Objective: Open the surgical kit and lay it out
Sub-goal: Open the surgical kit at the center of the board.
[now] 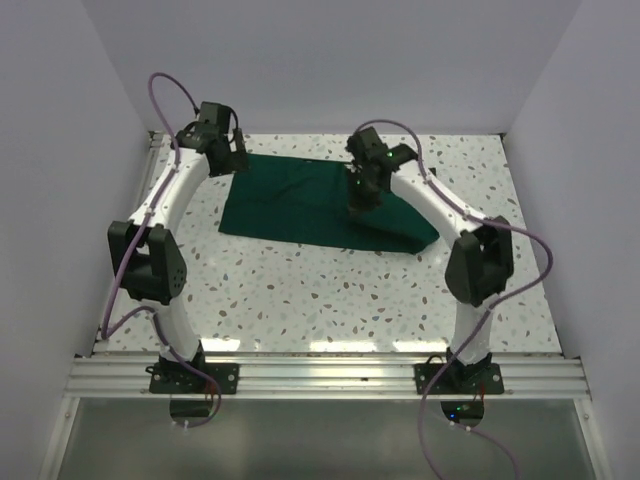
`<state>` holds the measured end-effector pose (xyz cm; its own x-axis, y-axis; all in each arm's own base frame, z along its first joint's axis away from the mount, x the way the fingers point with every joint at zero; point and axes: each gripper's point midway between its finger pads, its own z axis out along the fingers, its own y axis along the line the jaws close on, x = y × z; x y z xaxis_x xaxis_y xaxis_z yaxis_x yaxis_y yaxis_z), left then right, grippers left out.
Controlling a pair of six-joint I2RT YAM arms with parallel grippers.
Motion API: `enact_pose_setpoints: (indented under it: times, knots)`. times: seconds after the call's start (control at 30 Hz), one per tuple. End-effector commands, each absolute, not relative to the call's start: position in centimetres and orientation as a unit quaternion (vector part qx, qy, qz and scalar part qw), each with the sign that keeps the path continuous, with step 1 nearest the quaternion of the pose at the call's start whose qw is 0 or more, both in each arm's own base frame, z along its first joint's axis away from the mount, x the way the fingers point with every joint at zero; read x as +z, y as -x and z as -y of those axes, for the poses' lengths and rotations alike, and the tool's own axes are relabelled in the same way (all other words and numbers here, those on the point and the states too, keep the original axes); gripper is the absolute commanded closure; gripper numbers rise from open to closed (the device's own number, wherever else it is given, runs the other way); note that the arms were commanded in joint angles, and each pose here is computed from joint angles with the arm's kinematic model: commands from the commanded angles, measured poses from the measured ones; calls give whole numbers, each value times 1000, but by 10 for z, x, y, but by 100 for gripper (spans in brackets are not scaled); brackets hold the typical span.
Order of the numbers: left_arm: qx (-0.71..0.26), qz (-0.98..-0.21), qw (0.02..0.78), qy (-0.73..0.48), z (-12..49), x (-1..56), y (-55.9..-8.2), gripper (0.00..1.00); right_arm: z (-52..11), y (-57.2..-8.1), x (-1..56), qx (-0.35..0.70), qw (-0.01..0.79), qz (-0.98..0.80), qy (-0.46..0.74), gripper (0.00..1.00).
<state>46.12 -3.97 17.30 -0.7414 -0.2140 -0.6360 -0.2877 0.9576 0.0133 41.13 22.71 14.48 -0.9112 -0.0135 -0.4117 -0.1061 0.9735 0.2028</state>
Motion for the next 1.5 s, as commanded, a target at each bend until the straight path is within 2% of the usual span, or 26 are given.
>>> enact_pose_setpoints:
  times: [0.0,0.07,0.13,0.3,0.47,0.7,0.83,0.87,0.9,1.07,1.3,1.47]
  knots:
    - [66,-915,369,151,31,207,-467,1,-191,-317,197,124,212,-968,41,100]
    - [63,-911,378,154,31,211,-469,0,-164,-278,184,102,201,-974,18,100]
    - [59,-911,378,154,32,206,-467,0,-143,-246,204,107,233,-967,-5,100]
    - [35,-920,357,161,41,182,-459,0,-68,-193,189,-27,230,-967,-109,100]
    - [27,-921,353,163,44,178,-455,0,-49,-156,169,-70,173,-971,-148,100]
    - [52,-916,364,162,32,197,-445,0,-47,-106,152,-53,94,-985,-137,100]
    - [28,-923,347,165,39,188,-418,0,-50,-122,149,-58,109,-984,-126,100]
    - [-3,-920,355,166,48,194,-409,0,-54,-130,150,-55,114,-984,-122,100]
    - [-18,-925,344,163,53,170,-400,0,-59,-141,145,-61,106,-985,-118,100]
    - [-136,-920,333,158,93,135,-375,0,-79,-187,149,-62,112,-987,-97,100]
    - [-191,-902,337,189,111,111,-393,1,-94,-231,156,-75,117,-990,-40,100]
    - [-187,-897,332,224,110,86,-405,2,-97,-245,155,-88,109,-990,-22,100]
